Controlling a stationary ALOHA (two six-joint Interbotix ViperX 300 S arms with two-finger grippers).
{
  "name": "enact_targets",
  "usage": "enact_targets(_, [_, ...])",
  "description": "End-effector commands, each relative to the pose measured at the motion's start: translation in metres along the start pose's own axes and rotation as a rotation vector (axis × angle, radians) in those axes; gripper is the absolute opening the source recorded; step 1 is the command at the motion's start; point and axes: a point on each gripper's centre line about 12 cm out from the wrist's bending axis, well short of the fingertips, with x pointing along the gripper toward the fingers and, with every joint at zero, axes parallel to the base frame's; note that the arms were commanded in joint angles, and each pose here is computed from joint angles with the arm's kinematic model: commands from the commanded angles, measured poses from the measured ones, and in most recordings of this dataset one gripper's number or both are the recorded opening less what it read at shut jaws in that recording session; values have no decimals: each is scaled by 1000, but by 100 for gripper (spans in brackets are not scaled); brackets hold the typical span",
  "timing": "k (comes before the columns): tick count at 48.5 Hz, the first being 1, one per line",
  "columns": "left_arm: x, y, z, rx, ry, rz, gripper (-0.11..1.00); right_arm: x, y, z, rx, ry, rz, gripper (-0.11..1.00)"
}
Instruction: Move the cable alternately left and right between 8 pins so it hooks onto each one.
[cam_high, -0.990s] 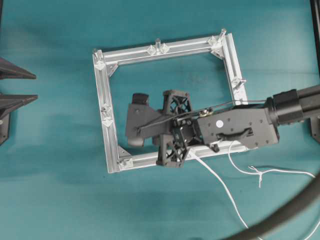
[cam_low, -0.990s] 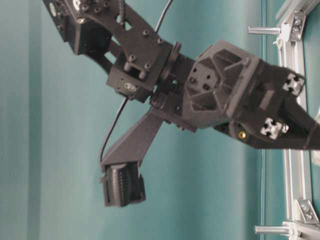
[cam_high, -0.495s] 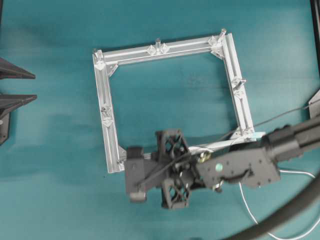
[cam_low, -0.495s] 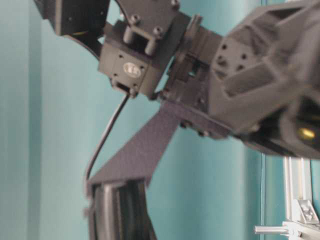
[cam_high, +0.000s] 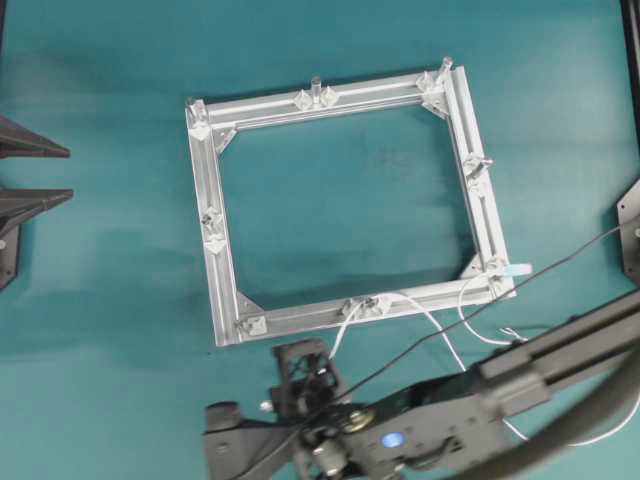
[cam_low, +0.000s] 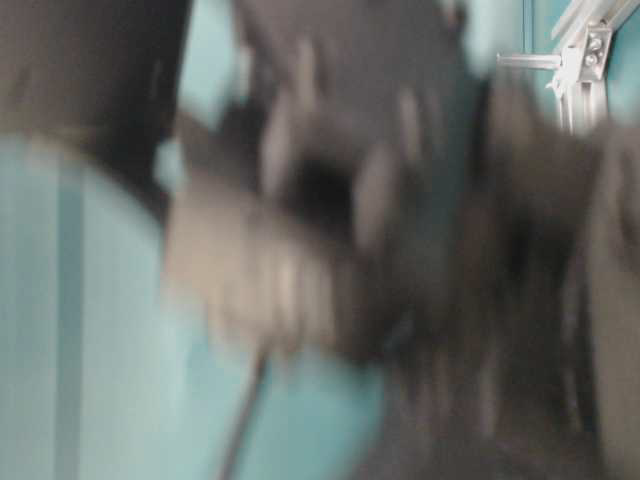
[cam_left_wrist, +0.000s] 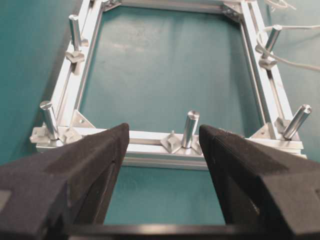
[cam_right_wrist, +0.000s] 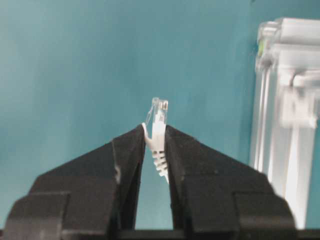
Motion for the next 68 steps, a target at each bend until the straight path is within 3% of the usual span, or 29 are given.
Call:
enact_targets(1, [0,0,3,5,-6,-1,71,-17,-2,28,35,-52,0,16])
enact_targets(10, [0,0,3,6,-6,-1,71,-1,-11,45,132,-5,-36,16])
enact_targets(19, [0,0,3,6,-6,1,71,3,-41,62,384,-38,-47,16])
enact_targets(24, [0,0,3,5,-6,-1,71,1,-53,72,470,-90,-34,16])
enact_targets(37, [0,0,3,6,-6,1,71,11,-74,87,547,-123,-37,16])
enact_targets(41, [0,0,3,6,-6,-1,71,14,-86,88,605,-121,-50,16])
enact_targets(51, [0,0,3,6,-6,1,71,15,-116,85,736,-133,-143,16])
enact_targets(59, [0,0,3,5,-6,-1,71,11,-135,77,761,-97,-244,16])
enact_targets(68, [0,0,3,6,-6,1,71,3,-152,67,777,-84,-266,16])
